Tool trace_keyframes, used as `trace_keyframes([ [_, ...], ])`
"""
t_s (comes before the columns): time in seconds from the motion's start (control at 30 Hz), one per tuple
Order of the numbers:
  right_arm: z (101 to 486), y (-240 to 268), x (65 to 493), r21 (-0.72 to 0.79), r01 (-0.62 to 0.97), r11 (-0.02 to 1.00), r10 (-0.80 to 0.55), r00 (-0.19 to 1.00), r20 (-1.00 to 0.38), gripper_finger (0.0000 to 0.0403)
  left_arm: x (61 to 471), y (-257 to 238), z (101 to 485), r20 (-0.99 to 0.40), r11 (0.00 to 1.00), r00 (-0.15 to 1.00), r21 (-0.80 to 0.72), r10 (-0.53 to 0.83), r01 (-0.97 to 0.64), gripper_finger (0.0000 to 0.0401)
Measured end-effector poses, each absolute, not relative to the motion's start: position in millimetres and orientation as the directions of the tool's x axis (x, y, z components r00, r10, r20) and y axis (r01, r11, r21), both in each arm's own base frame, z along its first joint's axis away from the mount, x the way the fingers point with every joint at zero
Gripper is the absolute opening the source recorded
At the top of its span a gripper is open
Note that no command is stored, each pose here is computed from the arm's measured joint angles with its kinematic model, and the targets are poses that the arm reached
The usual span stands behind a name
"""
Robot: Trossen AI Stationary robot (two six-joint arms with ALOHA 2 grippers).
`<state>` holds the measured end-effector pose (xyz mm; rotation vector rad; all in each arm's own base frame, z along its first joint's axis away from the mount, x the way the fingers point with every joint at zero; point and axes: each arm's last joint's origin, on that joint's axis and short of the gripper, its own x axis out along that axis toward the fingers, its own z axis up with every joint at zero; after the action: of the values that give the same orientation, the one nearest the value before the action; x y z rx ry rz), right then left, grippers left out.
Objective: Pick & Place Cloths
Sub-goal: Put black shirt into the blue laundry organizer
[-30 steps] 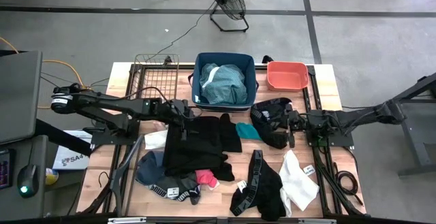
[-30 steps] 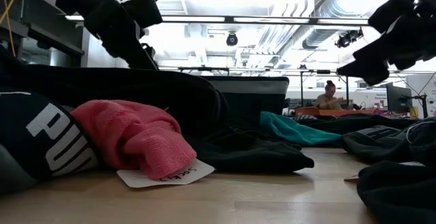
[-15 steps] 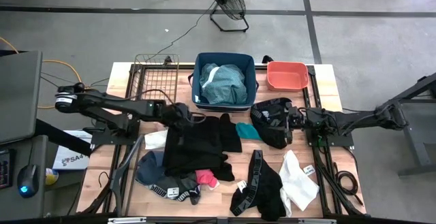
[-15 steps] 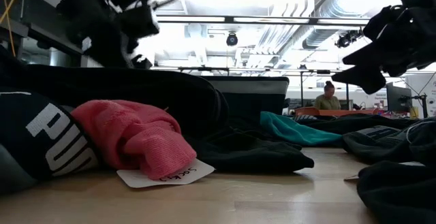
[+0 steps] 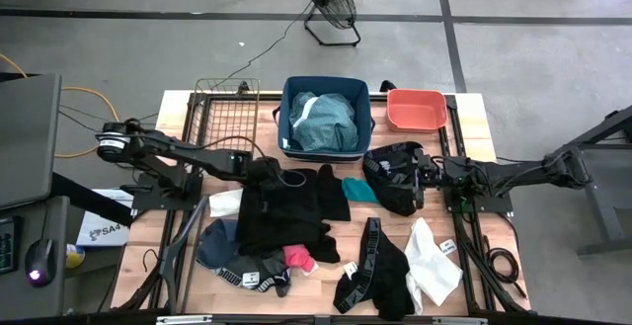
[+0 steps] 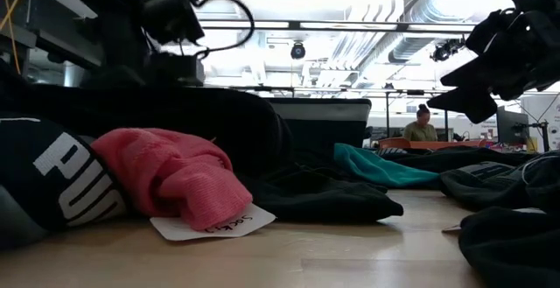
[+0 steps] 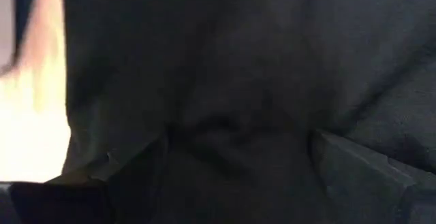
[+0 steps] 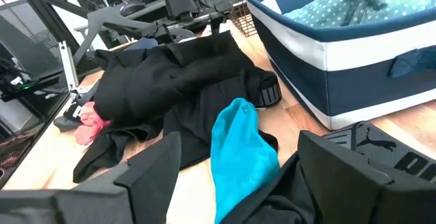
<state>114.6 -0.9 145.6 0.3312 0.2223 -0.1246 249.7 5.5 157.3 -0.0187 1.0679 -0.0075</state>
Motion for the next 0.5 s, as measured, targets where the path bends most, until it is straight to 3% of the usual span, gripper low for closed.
trace_keyframes([
  [0.13,145.1,-1.0,114.5,0.316,0.16,0.935,-0.085,0.967,-0.24,0.0287,253.1,6.0,147.3,-0.895,1.0,0.445,-0.005,-0.004,-0.002,0.0336],
  [0.23,144.3,-1.0,114.3,0.349,0.171,0.921,-0.085,0.965,-0.249,0.0287,254.1,6.0,142.0,-0.906,1.0,0.424,-0.005,-0.003,-0.002,0.0299],
  [0.37,144.2,-1.0,114.3,0.346,0.17,0.923,-0.085,0.965,-0.248,0.0287,253.8,5.8,140.9,-0.909,1.0,0.418,-0.011,-0.01,-0.001,0.0221],
  [0.5,144.2,-1.0,114.3,0.344,0.17,0.923,-0.085,0.965,-0.248,0.0287,253.9,5.6,141.3,-0.911,1.0,0.413,-0.02,-0.02,0.005,0.0109],
])
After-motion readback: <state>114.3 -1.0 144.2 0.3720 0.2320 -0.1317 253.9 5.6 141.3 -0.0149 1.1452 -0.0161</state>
